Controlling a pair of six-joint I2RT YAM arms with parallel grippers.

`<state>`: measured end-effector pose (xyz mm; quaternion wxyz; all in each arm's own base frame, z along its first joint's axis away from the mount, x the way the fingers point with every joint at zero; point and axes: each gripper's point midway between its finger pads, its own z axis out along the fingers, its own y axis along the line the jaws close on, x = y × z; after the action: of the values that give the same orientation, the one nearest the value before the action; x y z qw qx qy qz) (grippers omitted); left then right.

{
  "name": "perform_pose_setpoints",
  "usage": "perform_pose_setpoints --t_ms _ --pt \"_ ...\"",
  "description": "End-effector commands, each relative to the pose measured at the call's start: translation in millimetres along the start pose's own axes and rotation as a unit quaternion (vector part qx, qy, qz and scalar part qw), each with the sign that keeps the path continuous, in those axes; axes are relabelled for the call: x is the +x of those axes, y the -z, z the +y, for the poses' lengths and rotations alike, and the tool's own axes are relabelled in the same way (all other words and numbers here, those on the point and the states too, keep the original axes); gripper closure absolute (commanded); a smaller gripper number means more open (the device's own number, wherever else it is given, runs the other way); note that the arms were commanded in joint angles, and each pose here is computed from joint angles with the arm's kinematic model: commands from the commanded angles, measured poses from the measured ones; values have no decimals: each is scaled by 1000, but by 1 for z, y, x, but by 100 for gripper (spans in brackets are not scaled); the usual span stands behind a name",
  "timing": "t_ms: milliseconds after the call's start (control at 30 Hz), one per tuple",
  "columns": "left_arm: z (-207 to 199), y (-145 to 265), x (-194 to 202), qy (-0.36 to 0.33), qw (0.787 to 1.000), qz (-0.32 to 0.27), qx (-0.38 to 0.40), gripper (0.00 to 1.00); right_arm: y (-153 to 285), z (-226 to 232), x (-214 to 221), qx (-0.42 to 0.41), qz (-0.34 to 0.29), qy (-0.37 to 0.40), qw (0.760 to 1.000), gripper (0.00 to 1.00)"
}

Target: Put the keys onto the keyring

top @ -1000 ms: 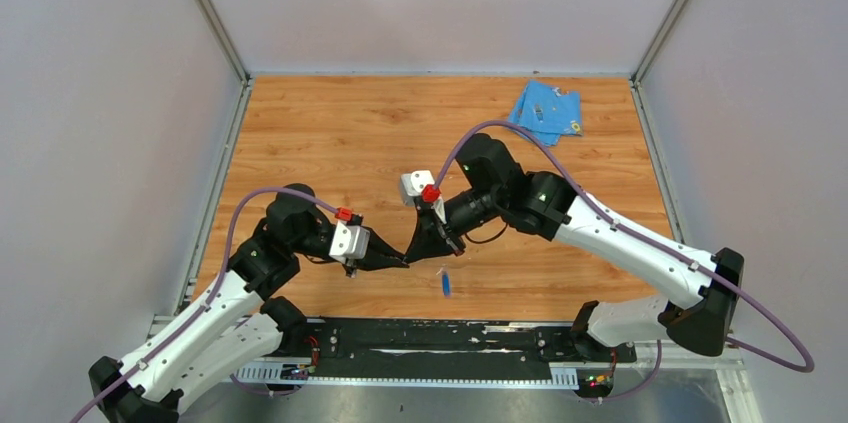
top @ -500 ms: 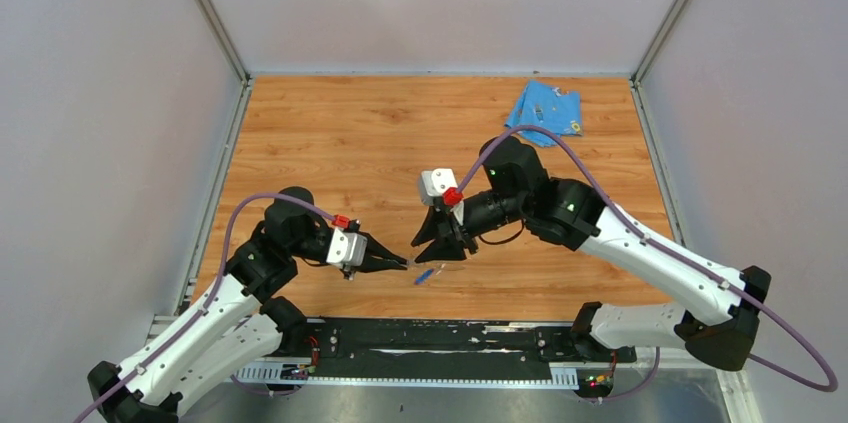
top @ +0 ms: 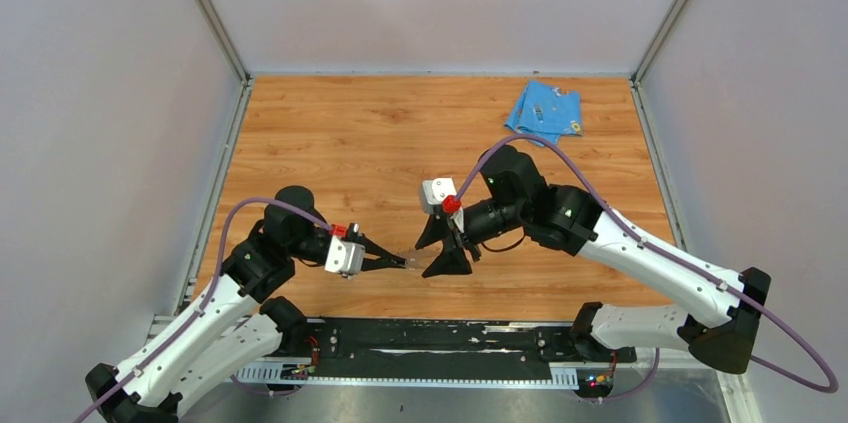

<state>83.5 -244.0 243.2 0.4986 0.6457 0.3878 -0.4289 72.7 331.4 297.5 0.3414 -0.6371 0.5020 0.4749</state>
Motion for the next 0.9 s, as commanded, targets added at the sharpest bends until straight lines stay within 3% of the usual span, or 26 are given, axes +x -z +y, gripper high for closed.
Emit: perform_pose_setpoints --t_ms 0,133,267,333,400,533,733,800,867 --pt "8 2 -22 -51 999 -18 -6 100 -3 6 11 -8 7 -17 1000 44" --pt "11 3 -27 -65 998 -20 -11 100 -7 -3 20 8 22 -33 999 44" --pt "16 4 -24 -72 997 -12 -27 100 -9 -4 19 11 17 -39 999 30" --pt "20 4 -23 -68 997 -9 -37 100 -11 -5 19 15 10 -40 999 30" --pt "23 4 -24 -63 997 -12 -44 100 -12 -7 18 19 3 -36 999 37" --pt "29 4 -27 -50 997 -17 -59 100 -15 -10 16 24 -3 -32 999 76" --pt "28 3 -23 -31 998 -13 -59 100 -14 -19 12 70 -16 -16 997 99" --pt "27 3 -21 -27 998 -10 -58 100 -10 -22 12 87 -14 -12 996 100" --pt "29 3 -22 -24 998 -9 -63 84 -7 -23 13 100 -8 -12 995 100"
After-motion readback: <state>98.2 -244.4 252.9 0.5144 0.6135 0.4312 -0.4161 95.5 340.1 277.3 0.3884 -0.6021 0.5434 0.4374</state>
